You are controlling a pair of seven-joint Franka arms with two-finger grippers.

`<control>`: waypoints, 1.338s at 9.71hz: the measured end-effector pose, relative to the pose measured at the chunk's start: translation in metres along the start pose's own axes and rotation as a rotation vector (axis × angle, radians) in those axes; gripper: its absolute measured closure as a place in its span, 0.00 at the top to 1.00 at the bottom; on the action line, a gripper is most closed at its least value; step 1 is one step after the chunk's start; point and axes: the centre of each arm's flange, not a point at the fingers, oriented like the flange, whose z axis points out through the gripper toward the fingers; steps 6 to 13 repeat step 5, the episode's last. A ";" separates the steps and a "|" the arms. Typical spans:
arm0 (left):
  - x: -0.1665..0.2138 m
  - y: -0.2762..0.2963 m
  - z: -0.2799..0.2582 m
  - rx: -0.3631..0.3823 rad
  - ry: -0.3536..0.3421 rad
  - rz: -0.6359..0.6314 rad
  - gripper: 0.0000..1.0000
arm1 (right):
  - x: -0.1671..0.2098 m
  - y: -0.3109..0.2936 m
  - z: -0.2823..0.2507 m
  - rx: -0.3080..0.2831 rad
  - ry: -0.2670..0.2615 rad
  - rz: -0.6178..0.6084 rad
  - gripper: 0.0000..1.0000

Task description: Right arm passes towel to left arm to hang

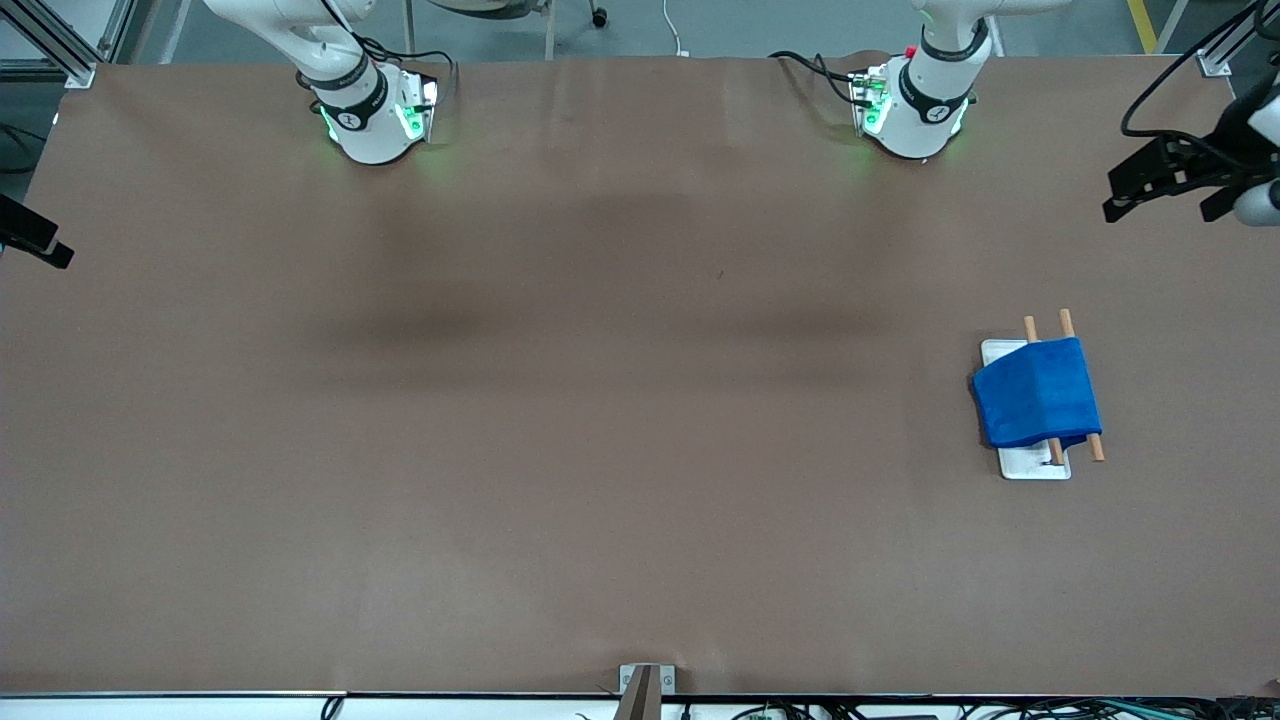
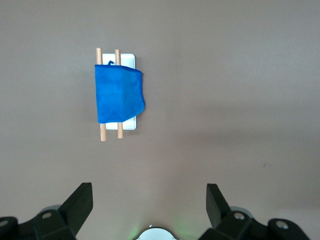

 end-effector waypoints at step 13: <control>-0.003 0.013 -0.002 0.029 0.021 0.054 1.00 | 0.000 0.000 0.000 0.000 -0.001 0.000 1.00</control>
